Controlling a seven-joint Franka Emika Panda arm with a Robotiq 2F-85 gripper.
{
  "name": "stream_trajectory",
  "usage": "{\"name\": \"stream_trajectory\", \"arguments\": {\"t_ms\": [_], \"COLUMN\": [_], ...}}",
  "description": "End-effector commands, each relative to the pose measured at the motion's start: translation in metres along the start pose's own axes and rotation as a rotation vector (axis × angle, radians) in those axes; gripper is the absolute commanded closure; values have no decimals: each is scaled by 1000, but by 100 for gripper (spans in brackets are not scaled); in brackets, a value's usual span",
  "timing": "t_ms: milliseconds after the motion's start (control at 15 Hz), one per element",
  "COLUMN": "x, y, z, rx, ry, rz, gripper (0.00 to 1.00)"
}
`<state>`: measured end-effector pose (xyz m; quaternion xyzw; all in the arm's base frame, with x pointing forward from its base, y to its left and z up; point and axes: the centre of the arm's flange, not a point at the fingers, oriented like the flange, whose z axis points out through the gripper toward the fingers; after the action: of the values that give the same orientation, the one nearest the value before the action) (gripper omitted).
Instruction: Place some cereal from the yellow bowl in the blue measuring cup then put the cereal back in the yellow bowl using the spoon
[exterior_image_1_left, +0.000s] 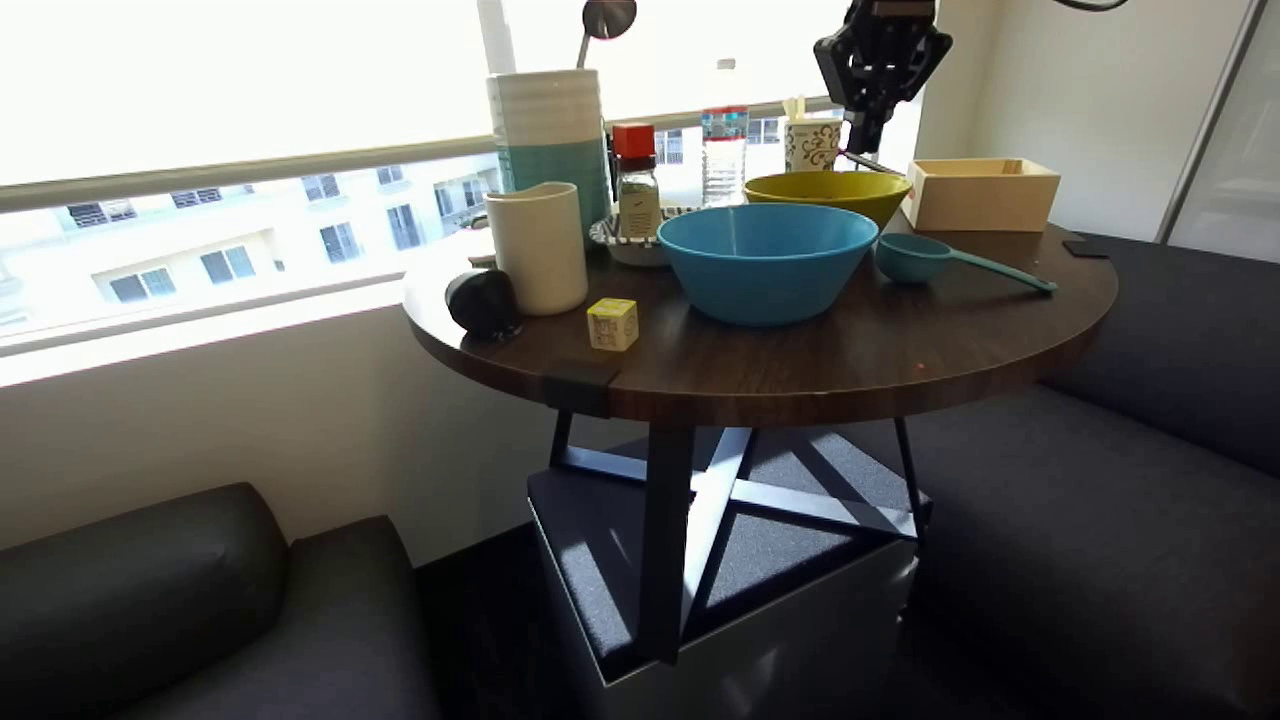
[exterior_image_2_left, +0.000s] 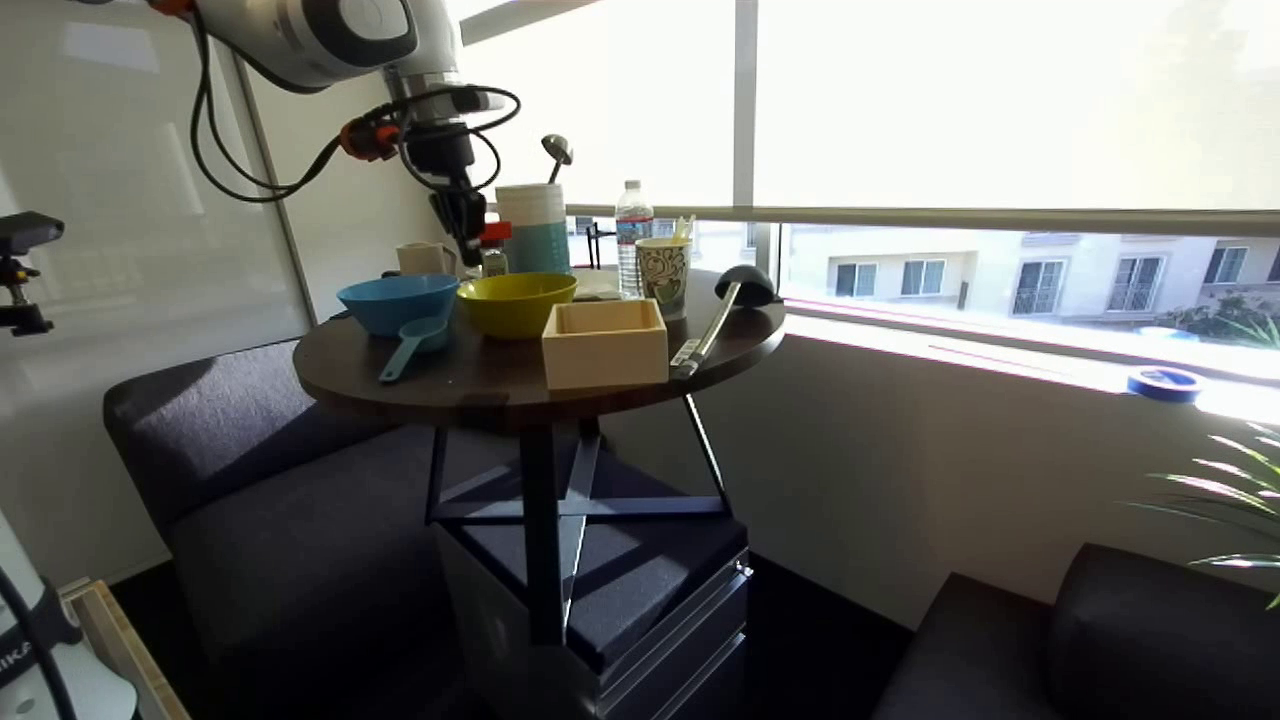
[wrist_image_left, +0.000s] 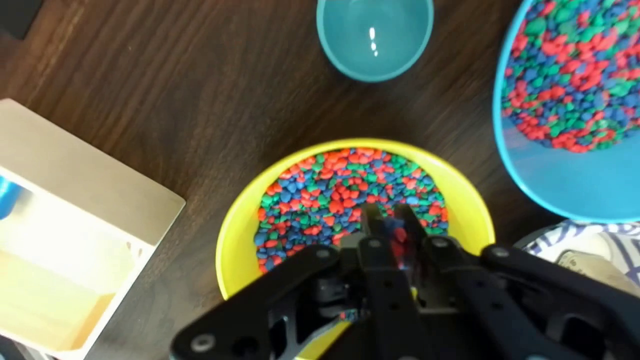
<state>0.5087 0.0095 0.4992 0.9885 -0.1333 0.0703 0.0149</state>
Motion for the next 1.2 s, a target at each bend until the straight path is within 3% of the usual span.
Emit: {"name": "stream_trajectory", "arguments": {"t_ms": [0, 600, 1133], "x": [-36, -64, -63], "y": [-1, 4, 11], "z": [-8, 24, 45], "rx": [28, 52, 63], "ry": [-74, -242, -252], "rz": [-11, -18, 0], "gripper": [97, 97, 97]}}
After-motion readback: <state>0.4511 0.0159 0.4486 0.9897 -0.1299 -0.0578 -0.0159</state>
